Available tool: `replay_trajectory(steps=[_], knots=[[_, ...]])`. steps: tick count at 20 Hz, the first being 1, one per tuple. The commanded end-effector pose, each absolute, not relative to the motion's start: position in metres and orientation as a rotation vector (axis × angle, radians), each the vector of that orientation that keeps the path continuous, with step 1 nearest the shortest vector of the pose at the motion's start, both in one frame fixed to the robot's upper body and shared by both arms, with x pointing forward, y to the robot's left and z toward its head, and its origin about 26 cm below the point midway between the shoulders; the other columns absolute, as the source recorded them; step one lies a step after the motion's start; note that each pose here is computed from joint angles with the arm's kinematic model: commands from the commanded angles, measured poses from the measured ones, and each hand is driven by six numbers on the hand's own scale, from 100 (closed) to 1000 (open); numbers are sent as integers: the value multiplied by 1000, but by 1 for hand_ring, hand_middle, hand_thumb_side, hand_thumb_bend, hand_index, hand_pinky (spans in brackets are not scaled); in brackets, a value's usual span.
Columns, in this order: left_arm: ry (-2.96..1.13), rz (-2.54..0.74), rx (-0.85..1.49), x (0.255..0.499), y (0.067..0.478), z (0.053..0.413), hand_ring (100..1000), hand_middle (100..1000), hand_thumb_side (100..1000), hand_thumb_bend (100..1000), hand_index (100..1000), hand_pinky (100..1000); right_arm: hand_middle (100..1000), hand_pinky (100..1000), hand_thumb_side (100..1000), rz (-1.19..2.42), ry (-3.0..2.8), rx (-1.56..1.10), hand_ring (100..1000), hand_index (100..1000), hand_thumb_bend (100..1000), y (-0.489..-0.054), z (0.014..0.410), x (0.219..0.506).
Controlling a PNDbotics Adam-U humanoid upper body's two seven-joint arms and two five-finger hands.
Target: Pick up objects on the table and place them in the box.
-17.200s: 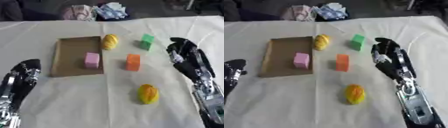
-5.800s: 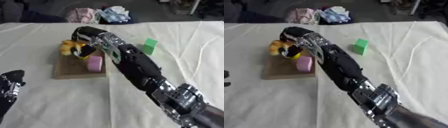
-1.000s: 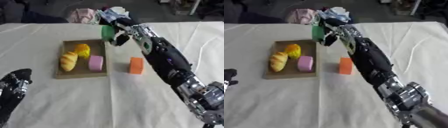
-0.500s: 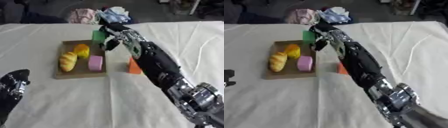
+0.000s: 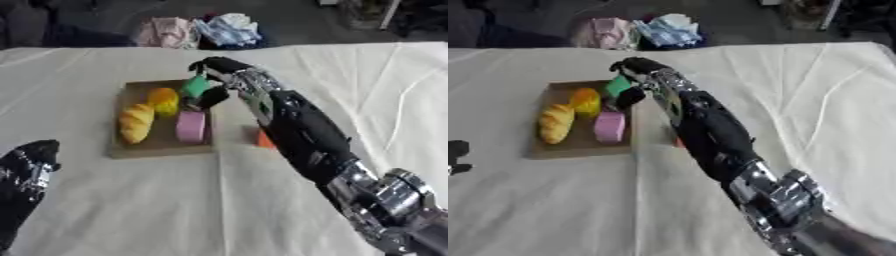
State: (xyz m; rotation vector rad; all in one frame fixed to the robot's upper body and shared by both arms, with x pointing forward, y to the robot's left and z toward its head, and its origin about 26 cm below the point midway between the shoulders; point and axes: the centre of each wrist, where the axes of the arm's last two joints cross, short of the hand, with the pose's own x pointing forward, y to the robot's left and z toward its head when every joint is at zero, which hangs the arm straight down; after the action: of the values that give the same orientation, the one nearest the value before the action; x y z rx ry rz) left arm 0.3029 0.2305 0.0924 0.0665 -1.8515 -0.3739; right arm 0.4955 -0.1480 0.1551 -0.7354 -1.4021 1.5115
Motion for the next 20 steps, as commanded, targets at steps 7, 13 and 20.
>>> replay_trajectory(steps=[7,13,20], knots=[[-1883,-383,74,304,232,102,828,722,580,171,748,755,905,833,552,1597,-1414,-784,839,979,427,-154,188,496],[-1876,-372,93,304,235,100,827,722,580,173,748,754,896,829,553,1639,-1537,-780,835,973,385,-165,226,486],[-1867,-357,123,302,241,98,826,722,581,173,748,754,885,823,543,1652,-1710,-727,831,970,333,-191,266,449]])
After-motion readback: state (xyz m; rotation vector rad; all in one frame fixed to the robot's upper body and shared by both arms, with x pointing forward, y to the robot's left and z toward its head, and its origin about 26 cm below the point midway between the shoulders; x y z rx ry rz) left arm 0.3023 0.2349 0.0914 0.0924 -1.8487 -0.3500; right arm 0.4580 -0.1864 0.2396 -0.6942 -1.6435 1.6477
